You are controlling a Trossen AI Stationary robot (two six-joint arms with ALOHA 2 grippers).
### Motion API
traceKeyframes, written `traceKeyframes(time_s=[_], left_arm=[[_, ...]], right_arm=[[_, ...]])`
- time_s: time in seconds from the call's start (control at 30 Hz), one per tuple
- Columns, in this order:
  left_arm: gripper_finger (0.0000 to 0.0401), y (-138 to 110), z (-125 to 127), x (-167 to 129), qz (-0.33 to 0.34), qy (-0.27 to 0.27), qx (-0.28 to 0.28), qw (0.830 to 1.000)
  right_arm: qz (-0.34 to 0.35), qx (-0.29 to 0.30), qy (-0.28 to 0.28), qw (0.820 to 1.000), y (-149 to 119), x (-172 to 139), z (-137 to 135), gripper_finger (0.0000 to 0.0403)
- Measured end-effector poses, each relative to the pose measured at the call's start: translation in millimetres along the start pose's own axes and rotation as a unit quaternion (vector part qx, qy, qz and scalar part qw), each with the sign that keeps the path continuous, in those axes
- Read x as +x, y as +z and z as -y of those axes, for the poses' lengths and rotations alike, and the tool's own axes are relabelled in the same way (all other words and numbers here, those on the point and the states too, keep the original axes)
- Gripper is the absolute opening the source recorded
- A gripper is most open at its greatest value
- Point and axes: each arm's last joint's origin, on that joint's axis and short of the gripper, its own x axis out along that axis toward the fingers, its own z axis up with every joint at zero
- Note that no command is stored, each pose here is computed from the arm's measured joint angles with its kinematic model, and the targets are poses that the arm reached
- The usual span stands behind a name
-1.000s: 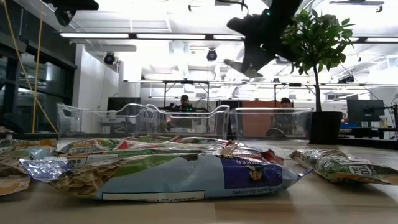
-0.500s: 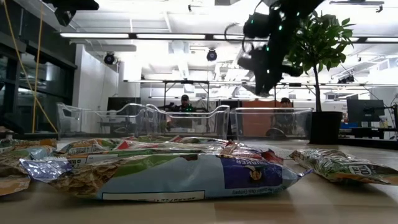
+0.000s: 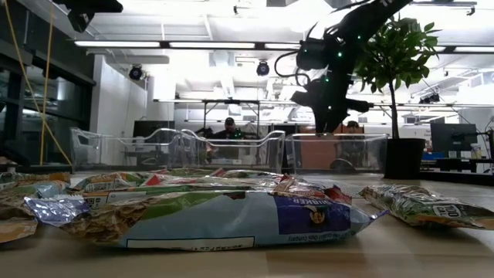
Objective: Pick and place Granola Bars by type
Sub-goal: Put the yellow granola bar into the right transparent bin
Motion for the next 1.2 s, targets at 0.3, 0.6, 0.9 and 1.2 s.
traceKeyframes(time_s=[0.3, 0.6, 0.9, 1.2], left_arm=[[0.0000, 0.1, -0.1, -0.1, 0.001, 0.001, 0.000, 1.000], [0.0000, 0.1, -0.1, 0.0, 0.001, 0.002, 0.000, 1.000], [0.0000, 0.1, -0.1, 0.0, 0.001, 0.002, 0.000, 1.000], [0.0000, 0.1, -0.1, 0.0, 0.001, 0.002, -0.013, 1.000]], right_arm=[[-0.003, -0.015, 0.008, 1.000, -0.3, -0.8, -0.8, 0.0164], [0.097, -0.030, 0.127, 0.987, 8.5, -50.1, -13.3, 0.0185], [0.122, -0.094, 0.277, 0.948, -40.4, -125.3, -59.1, 0.0185], [-0.030, -0.047, 0.240, 0.969, -140.5, -152.4, -93.7, 0.0185]])
